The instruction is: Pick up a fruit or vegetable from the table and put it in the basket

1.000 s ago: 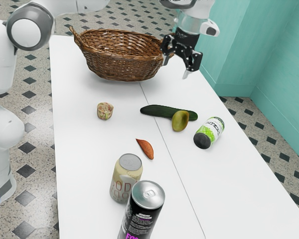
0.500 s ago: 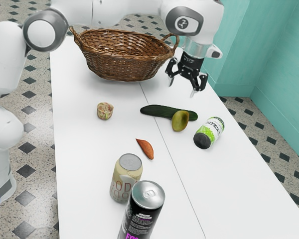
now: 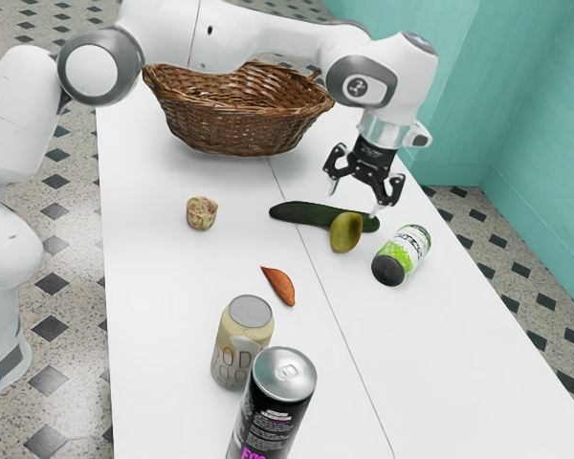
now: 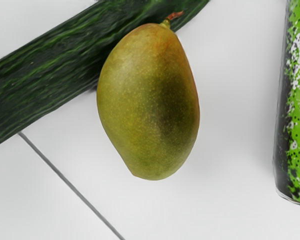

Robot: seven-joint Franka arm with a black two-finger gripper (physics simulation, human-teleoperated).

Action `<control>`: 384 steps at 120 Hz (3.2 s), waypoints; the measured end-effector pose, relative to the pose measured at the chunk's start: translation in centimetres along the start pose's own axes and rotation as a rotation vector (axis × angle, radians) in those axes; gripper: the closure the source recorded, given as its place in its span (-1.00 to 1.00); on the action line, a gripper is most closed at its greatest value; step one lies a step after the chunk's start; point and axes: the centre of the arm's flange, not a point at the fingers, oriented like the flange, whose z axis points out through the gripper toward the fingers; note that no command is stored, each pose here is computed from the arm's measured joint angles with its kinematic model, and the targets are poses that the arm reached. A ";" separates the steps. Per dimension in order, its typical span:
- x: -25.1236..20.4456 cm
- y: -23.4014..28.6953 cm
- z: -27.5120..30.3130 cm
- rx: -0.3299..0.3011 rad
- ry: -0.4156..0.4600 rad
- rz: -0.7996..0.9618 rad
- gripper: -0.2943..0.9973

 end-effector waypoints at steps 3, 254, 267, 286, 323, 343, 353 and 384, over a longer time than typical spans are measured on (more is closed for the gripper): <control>0.0 0.1 0.0 0.001 0.005 -0.005 -0.54; 3.9 0.6 10.1 0.071 -0.003 -0.223 -0.54; 4.0 0.8 10.4 0.068 0.007 -0.220 -0.54; 4.2 0.9 10.4 0.061 0.019 -0.219 -0.54; 5.1 0.6 11.5 0.069 0.041 -0.222 -0.54; 5.4 0.6 11.7 0.066 0.048 -0.222 -0.54; 5.4 0.7 11.7 0.060 0.050 -0.220 -0.54; 5.5 0.9 11.6 0.043 0.059 -0.212 -0.22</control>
